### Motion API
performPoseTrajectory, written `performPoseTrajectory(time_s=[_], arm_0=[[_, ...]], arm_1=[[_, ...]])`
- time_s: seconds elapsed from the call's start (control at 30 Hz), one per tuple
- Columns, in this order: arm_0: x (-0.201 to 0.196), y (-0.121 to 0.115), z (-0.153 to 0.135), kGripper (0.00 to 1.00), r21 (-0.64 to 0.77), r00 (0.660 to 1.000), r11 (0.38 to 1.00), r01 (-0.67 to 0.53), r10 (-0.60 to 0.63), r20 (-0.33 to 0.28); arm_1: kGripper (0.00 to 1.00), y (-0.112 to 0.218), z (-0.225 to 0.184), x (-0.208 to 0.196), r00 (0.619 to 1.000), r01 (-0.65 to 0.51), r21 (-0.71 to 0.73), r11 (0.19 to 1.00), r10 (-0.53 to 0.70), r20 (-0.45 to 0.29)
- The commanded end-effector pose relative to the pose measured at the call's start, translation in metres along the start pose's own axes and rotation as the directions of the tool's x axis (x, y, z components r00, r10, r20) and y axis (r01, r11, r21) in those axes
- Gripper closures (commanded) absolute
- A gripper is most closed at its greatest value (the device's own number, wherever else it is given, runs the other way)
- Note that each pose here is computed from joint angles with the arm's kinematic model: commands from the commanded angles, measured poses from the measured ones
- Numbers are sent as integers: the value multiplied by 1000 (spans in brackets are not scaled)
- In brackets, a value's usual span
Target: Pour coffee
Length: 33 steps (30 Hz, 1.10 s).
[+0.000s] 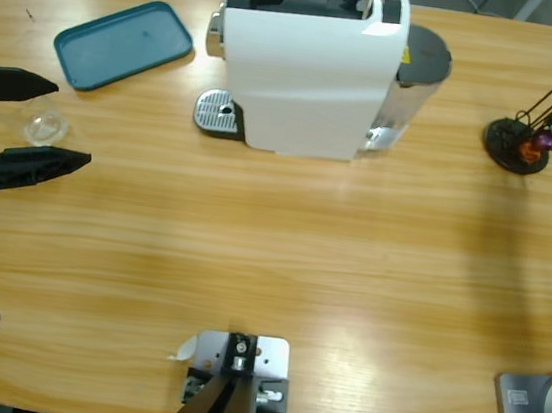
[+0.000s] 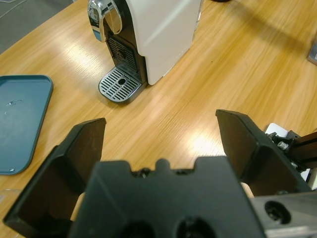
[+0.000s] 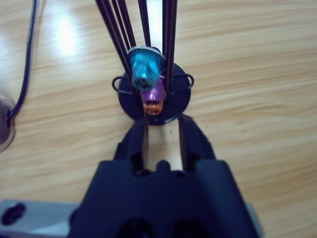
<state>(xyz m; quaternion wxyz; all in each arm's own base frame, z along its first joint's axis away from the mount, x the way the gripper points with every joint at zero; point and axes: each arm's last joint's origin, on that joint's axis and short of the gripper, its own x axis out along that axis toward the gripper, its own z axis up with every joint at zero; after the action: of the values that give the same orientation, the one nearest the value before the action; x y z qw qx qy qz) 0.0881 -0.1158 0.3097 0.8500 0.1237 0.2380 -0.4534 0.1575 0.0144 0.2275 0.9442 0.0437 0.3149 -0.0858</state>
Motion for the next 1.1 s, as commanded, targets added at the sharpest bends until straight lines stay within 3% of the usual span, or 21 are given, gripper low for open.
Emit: performPoseTrajectory(time_s=[0.03, 0.33, 0.5, 0.6, 0.67, 0.73, 0.97, 1.0, 1.07, 1.1], arm_0=[[11, 1, -7, 36, -16, 999, 1000, 7, -8, -43], [7, 1, -5, 36, -24, 999, 1000, 8, -8, -33], [11, 1, -2, 36, -24, 999, 1000, 8, -9, -39], [13, 1, -1, 36, -26, 999, 1000, 8, -9, -40], [13, 1, -2, 36, -27, 999, 1000, 8, -9, -42], [12, 1, -2, 36, -27, 999, 1000, 8, -9, -41], [16, 2, -1, 36, -28, 999, 1000, 8, -9, -48], [16, 2, 0, 36, -28, 999, 1000, 8, -9, -47], [16, 2, -1, 36, -28, 999, 1000, 8, -9, -48], [16, 2, -1, 36, -28, 999, 1000, 8, -9, -49]], arm_1=[[0, 6, 1, -8, 999, 0, 2, 1000, 0, 54], [18, 21, 7, 32, 999, 20, 7, 1000, -20, 43], [200, 23, 5, 37, 999, 9, 10, 1000, -10, 40], [407, 24, 6, 40, 999, 0, 14, 1000, -1, 46], [412, 25, 6, 44, 999, 2, 14, 1000, -2, 43], [574, 25, 5, 47, 999, 7, 12, 1000, -7, 38], [579, 23, 4, 45, 999, 19, 0, 1000, -19, 32], [597, 23, 4, 44, 999, 20, -1, 1000, -20, 32], [746, 23, 4, 44, 999, 21, -3, 1000, -21, 35], [754, 22, 4, 44, 999, 23, -2, 1000, -23, 34]])
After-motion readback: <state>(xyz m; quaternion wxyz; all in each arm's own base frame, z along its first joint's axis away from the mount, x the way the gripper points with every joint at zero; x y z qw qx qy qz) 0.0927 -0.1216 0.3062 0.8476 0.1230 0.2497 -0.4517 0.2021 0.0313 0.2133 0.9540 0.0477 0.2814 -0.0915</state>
